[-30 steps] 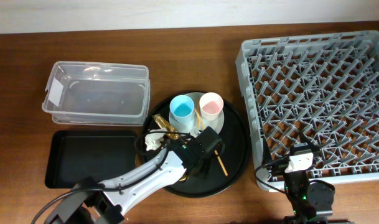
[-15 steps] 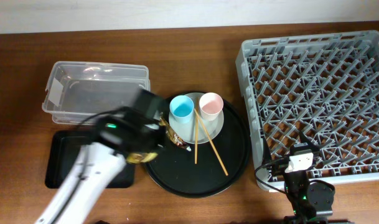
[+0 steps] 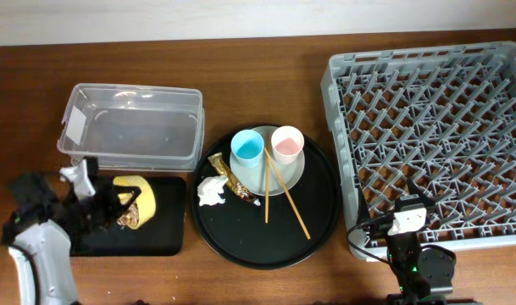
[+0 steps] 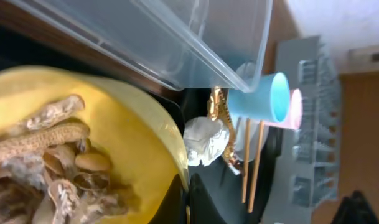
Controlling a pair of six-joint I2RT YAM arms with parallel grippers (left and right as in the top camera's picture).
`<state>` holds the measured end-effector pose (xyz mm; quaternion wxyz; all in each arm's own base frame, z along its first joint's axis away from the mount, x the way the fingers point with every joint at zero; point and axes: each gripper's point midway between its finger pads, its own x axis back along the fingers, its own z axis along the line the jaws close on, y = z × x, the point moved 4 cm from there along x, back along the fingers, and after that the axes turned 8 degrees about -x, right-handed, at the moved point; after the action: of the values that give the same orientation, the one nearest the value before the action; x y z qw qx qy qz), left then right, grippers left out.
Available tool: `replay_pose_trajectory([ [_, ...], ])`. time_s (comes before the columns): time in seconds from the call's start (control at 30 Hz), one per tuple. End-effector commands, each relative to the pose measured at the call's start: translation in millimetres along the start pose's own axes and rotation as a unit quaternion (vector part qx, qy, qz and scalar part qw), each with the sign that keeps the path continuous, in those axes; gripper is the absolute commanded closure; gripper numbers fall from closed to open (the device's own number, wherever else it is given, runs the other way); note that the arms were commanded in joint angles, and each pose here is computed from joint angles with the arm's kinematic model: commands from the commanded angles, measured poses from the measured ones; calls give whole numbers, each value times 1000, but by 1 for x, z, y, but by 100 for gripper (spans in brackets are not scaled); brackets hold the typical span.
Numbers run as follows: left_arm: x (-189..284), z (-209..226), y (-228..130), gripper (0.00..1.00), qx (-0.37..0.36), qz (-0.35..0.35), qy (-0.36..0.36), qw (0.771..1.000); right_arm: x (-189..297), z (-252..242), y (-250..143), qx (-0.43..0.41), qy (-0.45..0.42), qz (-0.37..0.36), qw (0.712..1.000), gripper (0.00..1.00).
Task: Sort waste into correct bins and load items into the dishwasher rack
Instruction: 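Tip the yellow bowl over the small black tray to dump scraps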
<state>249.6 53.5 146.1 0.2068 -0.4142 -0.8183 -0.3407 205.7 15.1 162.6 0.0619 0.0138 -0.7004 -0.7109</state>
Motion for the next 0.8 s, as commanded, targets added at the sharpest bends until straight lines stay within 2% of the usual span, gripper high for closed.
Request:
replay_pose_trajectory([
  [0.0, 8, -5, -1, 100, -3, -55, -88, 995, 0, -1, -2, -2, 0, 1, 1000, 1],
  [0.13, 16, -13, 3, 100, -17, -88, -141, 986, 0, -1, -2, -2, 0, 1, 1000, 1],
  [0.37, 27, -21, 10, 100, -23, -118, -188, 975, 0, -1, -2, -2, 0, 1, 1000, 1],
  [0.63, 30, -21, 14, 100, -31, -129, -195, 972, 0, -1, -2, -2, 0, 1, 1000, 1],
  [0.77, 33, -29, 15, 100, -32, -137, -225, 964, 0, -1, -2, -2, 0, 1, 1000, 1],
])
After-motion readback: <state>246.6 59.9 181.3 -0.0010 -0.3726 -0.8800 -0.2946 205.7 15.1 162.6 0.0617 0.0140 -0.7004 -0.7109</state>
